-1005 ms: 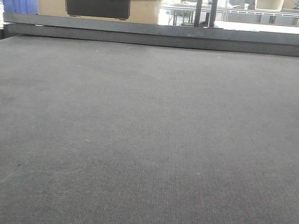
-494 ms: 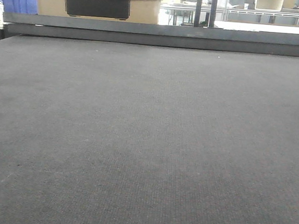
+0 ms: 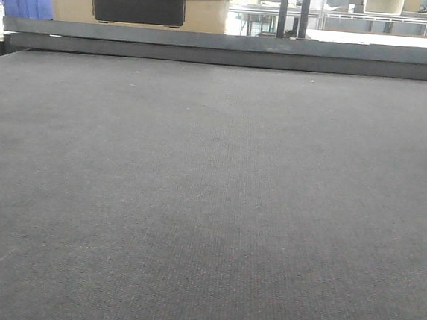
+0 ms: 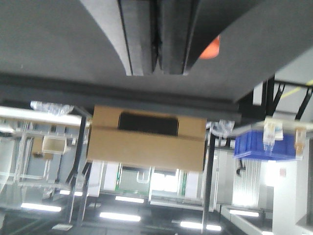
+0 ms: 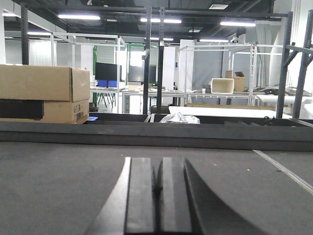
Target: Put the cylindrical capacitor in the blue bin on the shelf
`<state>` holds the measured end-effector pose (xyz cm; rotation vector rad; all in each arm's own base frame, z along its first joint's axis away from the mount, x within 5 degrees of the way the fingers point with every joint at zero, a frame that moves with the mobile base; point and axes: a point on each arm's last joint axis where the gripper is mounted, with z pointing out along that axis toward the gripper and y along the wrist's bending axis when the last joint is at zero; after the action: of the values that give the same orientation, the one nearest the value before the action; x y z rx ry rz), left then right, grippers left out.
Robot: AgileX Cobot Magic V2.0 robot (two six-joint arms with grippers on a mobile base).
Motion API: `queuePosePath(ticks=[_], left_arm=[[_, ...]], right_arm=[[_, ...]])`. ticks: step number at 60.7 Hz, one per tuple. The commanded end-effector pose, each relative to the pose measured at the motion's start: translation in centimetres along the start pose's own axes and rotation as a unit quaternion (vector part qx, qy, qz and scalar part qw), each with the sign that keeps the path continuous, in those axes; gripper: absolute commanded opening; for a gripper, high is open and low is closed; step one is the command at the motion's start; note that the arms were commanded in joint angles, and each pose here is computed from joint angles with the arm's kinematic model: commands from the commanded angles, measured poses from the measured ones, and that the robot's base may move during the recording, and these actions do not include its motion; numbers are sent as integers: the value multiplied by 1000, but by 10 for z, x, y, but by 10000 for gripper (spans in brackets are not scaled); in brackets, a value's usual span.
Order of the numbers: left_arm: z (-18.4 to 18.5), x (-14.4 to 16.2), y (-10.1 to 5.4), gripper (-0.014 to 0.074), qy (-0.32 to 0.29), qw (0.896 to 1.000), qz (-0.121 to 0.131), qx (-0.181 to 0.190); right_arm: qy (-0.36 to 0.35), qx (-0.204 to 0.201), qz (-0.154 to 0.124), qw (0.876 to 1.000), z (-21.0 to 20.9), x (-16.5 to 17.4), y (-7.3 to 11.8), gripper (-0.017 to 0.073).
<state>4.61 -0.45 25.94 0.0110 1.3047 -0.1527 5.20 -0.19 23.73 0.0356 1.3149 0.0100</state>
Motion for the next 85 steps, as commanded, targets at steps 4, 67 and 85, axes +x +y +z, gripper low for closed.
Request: queuePosePath(ticks=[4,67,85], left_arm=[[3,-43,-3,-108,23,999,24,-1],[88,-78,-14,519,220,975,28,20],[88,-78,-14,519,220,975,28,20]], right_arm=[[-35,-10,13,999,-2,-49,3,-162],[324,29,-11,946,193,12,-10,549],[317,54,-23,947,226,81,-20,549]])
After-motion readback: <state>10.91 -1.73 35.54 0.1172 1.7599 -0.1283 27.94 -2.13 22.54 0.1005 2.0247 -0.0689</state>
